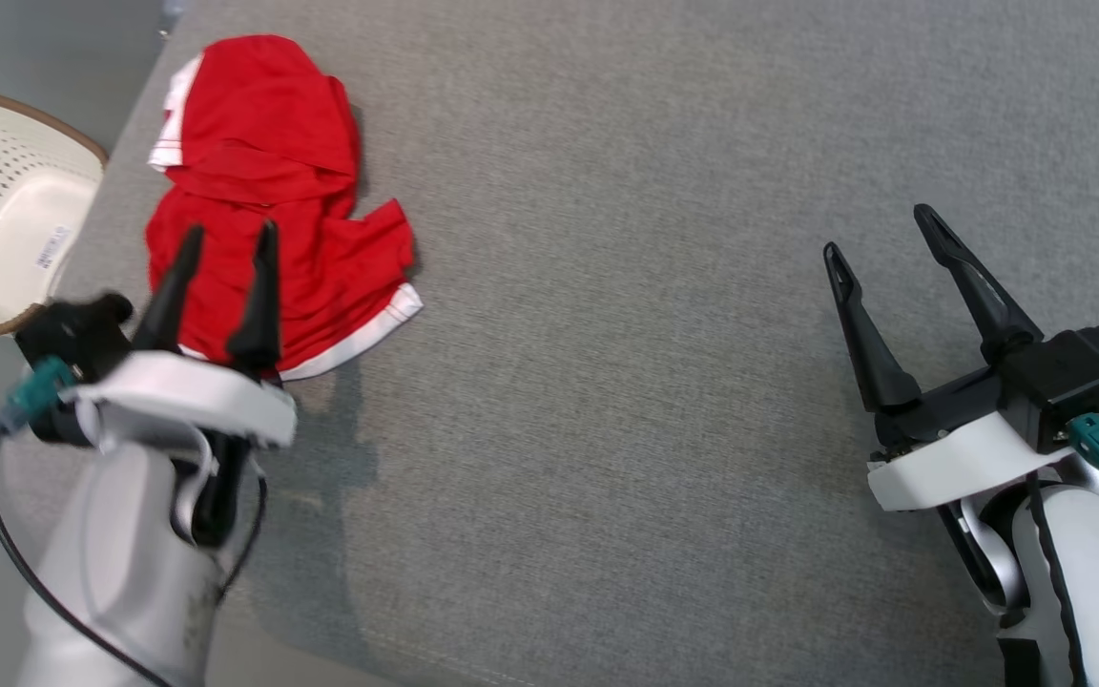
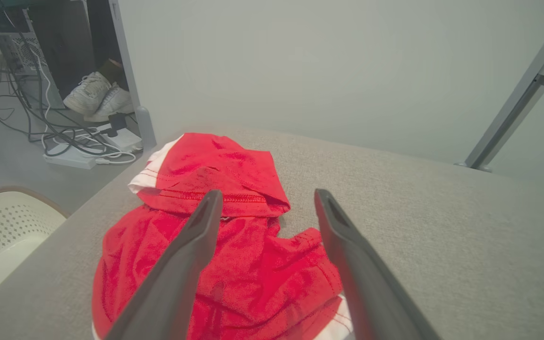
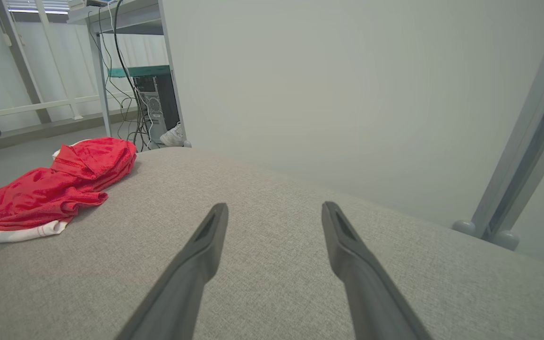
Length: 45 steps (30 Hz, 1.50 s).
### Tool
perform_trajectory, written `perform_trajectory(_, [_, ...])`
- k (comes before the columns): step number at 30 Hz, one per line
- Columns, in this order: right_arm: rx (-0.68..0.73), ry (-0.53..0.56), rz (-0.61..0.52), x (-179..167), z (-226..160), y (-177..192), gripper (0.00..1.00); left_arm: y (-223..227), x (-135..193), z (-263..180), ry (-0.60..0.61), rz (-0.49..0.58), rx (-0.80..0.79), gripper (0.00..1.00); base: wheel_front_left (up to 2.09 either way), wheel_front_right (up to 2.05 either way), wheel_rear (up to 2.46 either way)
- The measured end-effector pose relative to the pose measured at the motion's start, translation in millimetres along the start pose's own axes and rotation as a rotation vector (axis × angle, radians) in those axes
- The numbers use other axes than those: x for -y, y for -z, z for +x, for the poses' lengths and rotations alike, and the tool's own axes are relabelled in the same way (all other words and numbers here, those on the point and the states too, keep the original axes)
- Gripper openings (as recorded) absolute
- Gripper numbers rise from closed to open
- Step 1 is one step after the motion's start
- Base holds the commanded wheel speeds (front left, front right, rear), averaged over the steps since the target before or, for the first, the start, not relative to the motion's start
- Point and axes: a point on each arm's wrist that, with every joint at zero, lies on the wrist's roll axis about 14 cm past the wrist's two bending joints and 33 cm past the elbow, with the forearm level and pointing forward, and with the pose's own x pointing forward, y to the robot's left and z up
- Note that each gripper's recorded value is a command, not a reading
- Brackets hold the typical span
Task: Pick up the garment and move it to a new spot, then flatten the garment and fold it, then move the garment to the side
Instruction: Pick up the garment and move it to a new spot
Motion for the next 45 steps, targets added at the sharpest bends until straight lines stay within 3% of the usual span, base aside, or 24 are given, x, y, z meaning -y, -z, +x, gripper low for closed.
perform_trajectory(10, [-0.037, 0.054, 0.010, 23.1, -10.0, 21.3, 1.00, 23.2, -23.4, 62.1, -0.060, 0.044, -0.220, 1.00, 0.00, 0.00, 0.00])
perform_trajectory(16, [-0.052, 0.062, 0.010, 28.0, -12.0, 30.2, 1.00, 50.6, -33.3, 73.9, -0.099, 0.062, -0.400, 1.00, 0.00, 0.00, 0.00])
perform_trajectory(26, [-0.064, 0.072, 0.009, 33.1, -14.0, 37.3, 1.00, 79.3, -37.8, 75.9, -0.116, 0.081, -0.571, 1.00, 0.00, 0.00, 0.00])
perform_trajectory(27, [-0.064, 0.073, 0.008, 33.5, -14.2, 37.1, 1.00, 83.3, -38.0, 74.2, -0.119, 0.078, -0.596, 0.61, 0.00, 0.00, 0.00])
perform_trajectory(28, [-0.063, 0.075, 0.006, 34.0, -14.4, 36.5, 1.00, 86.1, -36.5, 73.3, -0.116, 0.073, -0.613, 0.14, 0.00, 0.00, 0.00])
perform_trajectory(29, [-0.058, 0.077, 0.005, 34.4, -14.8, 35.3, 1.00, 88.5, -32.8, 72.8, -0.107, 0.066, -0.628, 0.00, 0.00, 0.00, 0.00])
perform_trajectory(36, [-0.046, 0.090, -0.005, 36.1, -18.4, 27.5, 1.00, 75.2, -25.4, 74.6, -0.073, 0.044, -0.565, 0.00, 0.00, 0.00, 0.00])
perform_trajectory(45, [0.026, 0.103, -0.019, 28.8, -24.2, -6.7, 1.00, -31.0, 10.8, 91.1, 0.063, 0.022, -0.088, 0.00, 0.00, 0.00, 0.00])
